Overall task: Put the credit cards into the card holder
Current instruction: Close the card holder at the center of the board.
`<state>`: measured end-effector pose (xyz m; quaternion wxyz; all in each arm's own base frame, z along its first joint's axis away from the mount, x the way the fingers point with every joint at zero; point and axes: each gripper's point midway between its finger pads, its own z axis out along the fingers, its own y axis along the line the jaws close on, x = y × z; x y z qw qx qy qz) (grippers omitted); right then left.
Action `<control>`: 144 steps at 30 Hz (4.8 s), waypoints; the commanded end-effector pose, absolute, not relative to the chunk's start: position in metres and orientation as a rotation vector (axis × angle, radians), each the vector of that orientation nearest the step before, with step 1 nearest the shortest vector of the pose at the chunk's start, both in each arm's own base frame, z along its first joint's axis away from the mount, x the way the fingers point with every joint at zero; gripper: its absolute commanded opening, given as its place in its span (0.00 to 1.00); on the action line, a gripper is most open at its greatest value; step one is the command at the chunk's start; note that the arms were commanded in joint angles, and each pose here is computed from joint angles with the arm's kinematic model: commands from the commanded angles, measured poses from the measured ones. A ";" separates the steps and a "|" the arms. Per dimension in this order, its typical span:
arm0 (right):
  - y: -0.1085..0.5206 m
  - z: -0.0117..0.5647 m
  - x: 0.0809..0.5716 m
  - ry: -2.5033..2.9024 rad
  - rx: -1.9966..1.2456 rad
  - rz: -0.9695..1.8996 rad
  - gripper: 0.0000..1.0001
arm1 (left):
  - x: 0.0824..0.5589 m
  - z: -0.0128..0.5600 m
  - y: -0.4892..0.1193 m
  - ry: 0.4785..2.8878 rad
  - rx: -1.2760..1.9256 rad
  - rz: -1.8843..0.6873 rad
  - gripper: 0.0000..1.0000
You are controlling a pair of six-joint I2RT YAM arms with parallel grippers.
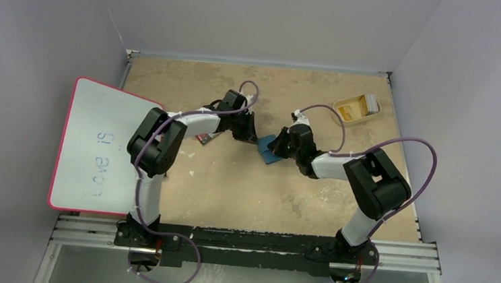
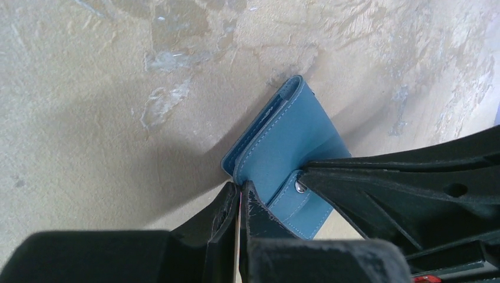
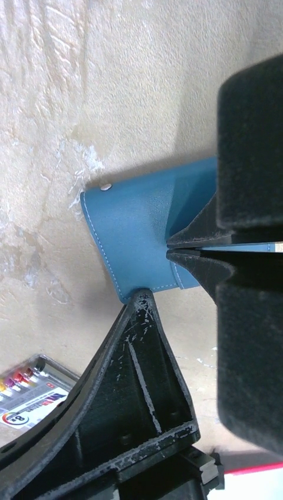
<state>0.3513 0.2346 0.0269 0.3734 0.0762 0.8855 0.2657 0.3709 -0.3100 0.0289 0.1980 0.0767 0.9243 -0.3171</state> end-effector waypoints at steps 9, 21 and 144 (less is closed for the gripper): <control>0.194 -0.028 0.293 2.423 0.030 0.341 0.00 | 0.396 0.041 -0.257 2.539 0.083 -0.690 0.00; 0.208 -0.028 0.297 2.461 0.003 0.347 0.00 | 0.402 0.069 -0.248 2.468 0.022 -0.647 0.23; 0.235 0.017 0.301 2.478 -0.094 0.892 0.29 | 0.326 0.070 -0.327 2.376 0.363 0.024 0.20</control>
